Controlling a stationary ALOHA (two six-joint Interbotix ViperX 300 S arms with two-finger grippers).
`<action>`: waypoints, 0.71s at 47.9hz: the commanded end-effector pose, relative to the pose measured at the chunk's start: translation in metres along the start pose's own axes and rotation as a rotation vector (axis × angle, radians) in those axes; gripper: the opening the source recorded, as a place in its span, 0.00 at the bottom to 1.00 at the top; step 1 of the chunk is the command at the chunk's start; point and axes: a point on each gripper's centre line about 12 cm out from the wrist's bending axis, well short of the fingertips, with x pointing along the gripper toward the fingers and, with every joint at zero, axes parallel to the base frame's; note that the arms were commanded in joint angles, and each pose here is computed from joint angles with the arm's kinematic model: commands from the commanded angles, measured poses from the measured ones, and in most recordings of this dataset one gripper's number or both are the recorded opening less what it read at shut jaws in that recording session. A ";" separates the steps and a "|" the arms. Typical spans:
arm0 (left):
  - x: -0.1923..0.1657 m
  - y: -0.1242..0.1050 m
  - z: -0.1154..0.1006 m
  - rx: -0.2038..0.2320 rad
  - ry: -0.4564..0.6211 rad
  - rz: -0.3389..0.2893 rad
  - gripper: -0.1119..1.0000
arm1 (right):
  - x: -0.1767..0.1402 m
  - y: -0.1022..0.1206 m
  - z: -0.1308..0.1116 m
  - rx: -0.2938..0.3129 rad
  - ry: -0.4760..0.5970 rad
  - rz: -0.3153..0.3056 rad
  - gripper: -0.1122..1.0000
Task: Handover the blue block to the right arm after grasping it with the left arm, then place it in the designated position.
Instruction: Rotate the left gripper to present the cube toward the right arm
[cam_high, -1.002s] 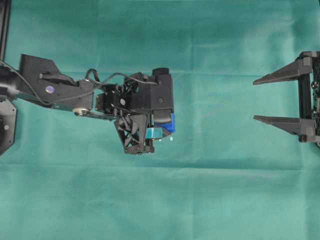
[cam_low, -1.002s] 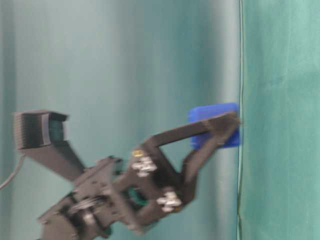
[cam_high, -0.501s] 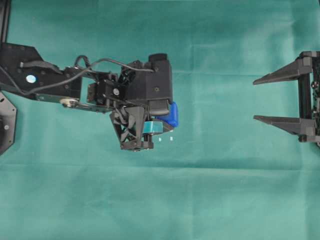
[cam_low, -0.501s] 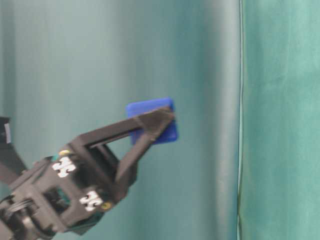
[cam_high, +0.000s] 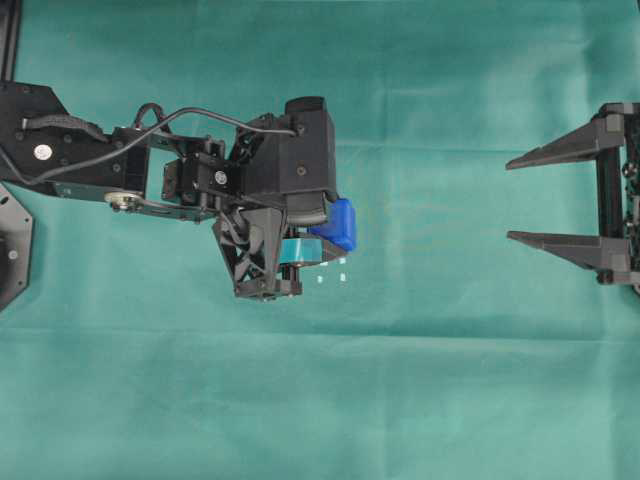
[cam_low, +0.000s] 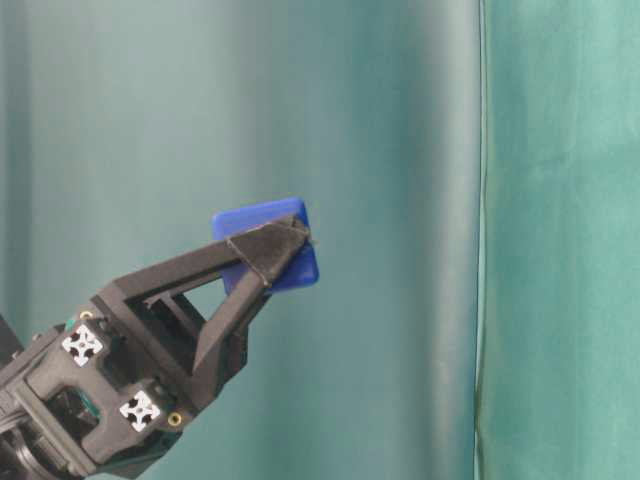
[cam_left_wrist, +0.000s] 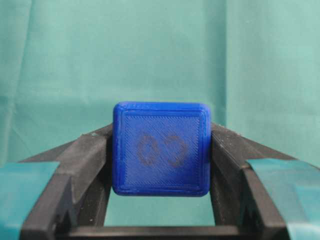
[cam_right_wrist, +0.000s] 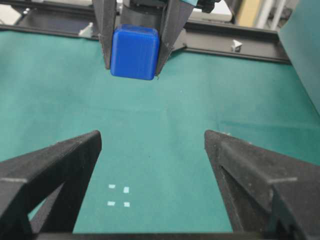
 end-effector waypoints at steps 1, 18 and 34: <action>-0.015 -0.002 0.016 0.006 -0.058 -0.004 0.52 | 0.002 0.000 0.010 -0.001 -0.025 -0.001 0.95; -0.016 -0.002 0.016 0.006 -0.060 -0.004 0.52 | 0.002 0.000 0.010 -0.003 -0.025 -0.001 0.95; -0.016 -0.002 0.016 0.006 -0.060 -0.004 0.52 | 0.003 0.000 0.009 -0.003 -0.020 -0.001 0.95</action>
